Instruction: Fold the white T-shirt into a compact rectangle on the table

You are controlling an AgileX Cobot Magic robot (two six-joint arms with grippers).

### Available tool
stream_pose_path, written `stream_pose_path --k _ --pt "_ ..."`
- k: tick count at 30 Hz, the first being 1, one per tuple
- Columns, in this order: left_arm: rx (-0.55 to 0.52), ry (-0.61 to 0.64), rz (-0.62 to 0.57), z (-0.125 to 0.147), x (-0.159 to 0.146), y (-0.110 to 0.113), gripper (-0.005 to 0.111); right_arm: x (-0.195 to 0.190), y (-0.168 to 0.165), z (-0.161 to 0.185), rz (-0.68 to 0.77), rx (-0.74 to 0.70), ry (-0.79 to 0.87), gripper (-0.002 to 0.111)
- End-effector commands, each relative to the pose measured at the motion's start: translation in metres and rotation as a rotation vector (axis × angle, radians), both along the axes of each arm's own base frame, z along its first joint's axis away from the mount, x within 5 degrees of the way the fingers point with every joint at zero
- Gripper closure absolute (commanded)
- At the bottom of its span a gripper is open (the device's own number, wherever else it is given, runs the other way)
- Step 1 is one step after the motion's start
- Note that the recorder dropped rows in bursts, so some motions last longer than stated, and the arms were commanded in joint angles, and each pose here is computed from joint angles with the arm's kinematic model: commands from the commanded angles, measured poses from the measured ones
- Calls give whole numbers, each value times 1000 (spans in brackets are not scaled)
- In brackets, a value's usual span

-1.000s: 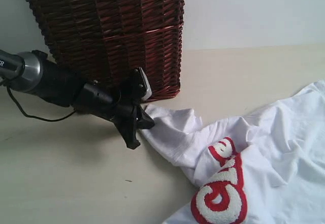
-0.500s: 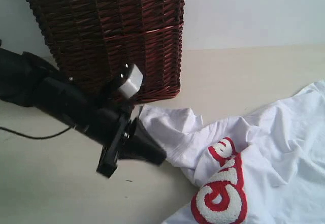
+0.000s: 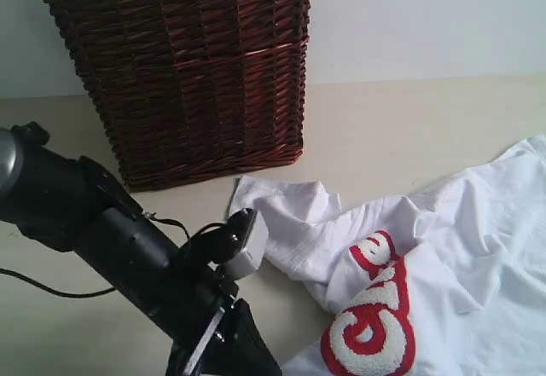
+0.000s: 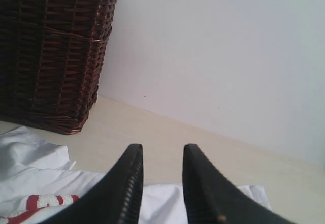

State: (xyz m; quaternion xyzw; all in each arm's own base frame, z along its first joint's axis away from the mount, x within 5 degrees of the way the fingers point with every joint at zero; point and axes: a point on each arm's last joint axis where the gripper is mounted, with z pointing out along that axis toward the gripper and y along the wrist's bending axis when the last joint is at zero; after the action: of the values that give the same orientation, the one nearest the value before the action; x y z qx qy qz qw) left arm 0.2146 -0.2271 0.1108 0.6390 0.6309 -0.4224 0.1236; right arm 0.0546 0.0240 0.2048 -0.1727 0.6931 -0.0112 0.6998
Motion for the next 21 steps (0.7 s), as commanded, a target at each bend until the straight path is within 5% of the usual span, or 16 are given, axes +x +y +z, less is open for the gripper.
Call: stream_pose_path --k 1,6,12,15,19,21 --pt "47 148 -38 5 -33 -22 107 0 0 -1 3 -1 3 79" --pt "46 143 -110 7 -65 -43 107 0 0 -1 4 -1 2 79" --pt "56 -81 124 46 -21 -24 104 0 0 -1 3 1 3 79" --pt "89 -166 155 44 -11 -12 84 0 0 -1 3 1 3 79" --pt "146 -153 207 27 -14 -7 37 0 0 -1 3 1 3 79" --pt "167 -148 218 20 -16 -8 36 0 0 -1 3 -1 3 79"
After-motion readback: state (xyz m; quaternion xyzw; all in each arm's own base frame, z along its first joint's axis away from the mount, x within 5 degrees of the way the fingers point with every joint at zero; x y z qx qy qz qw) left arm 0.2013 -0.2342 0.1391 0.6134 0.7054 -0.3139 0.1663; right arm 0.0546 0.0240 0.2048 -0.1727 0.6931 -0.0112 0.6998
